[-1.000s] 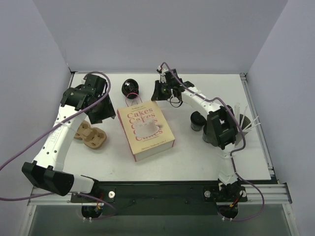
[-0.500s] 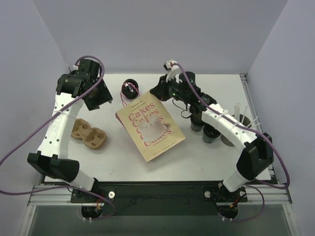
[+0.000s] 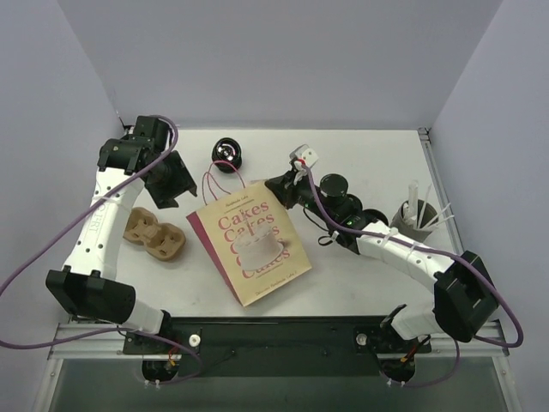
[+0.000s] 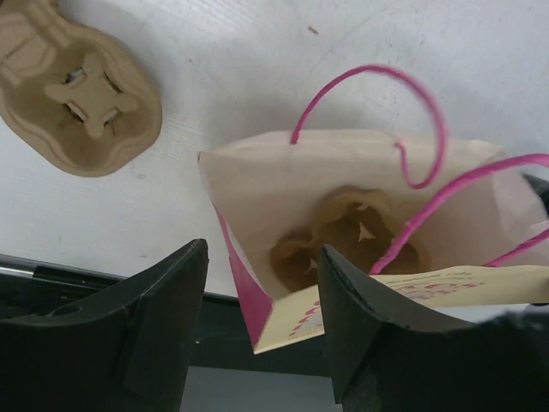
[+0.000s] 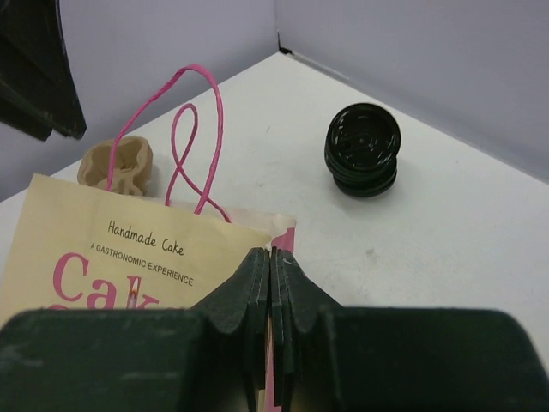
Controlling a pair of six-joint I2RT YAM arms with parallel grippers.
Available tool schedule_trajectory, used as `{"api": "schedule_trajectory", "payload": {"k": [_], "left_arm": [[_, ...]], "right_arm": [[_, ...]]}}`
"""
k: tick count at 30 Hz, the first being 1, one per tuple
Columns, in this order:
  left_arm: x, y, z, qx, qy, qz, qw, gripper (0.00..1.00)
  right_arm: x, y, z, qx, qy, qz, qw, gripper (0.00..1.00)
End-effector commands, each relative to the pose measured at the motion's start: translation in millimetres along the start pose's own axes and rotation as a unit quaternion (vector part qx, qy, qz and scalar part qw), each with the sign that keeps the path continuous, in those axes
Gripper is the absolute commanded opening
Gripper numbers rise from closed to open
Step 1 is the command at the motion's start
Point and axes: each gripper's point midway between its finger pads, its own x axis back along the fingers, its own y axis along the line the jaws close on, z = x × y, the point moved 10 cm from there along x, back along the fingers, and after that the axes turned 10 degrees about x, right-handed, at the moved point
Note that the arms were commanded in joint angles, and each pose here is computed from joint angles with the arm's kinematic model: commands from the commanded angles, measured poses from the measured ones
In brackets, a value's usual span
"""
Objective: Pack the takeout coffee
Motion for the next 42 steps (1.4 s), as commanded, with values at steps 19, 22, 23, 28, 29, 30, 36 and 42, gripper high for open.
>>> {"api": "schedule_trajectory", "payload": {"k": [19, 22, 23, 28, 29, 30, 36, 42], "left_arm": [[-23, 3, 14, 0.067, 0.076, -0.014, 0.995, 0.64], [-26, 9, 15, 0.069, 0.078, -0.033, 0.994, 0.64], [-26, 9, 13, 0.069, 0.078, -0.035, 0.994, 0.64], [-17, 7, 2, 0.076, 0.059, -0.035, 0.995, 0.66], [-15, 8, 2, 0.08, 0.058, -0.04, 0.994, 0.66], [-14, 9, 0, 0.085, 0.053, -0.042, 0.994, 0.66], [-12, 9, -3, 0.11, 0.043, -0.033, 0.992, 0.67], [-26, 9, 13, 0.132, 0.093, 0.004, 0.987, 0.65]], "right_arm": [[7, -4, -52, 0.057, -0.138, 0.014, 0.989, 0.0], [7, -4, -51, 0.058, -0.136, 0.014, 0.989, 0.0], [7, -3, -51, 0.057, -0.134, 0.013, 0.989, 0.0], [8, -3, -45, 0.056, -0.128, 0.013, 0.99, 0.0], [8, -3, -44, 0.055, -0.126, 0.014, 0.99, 0.0], [9, -3, -43, 0.055, -0.125, 0.014, 0.99, 0.0], [8, -4, -44, 0.055, -0.121, 0.015, 0.991, 0.0], [7, -5, -45, 0.055, -0.119, 0.018, 0.991, 0.0]]}}
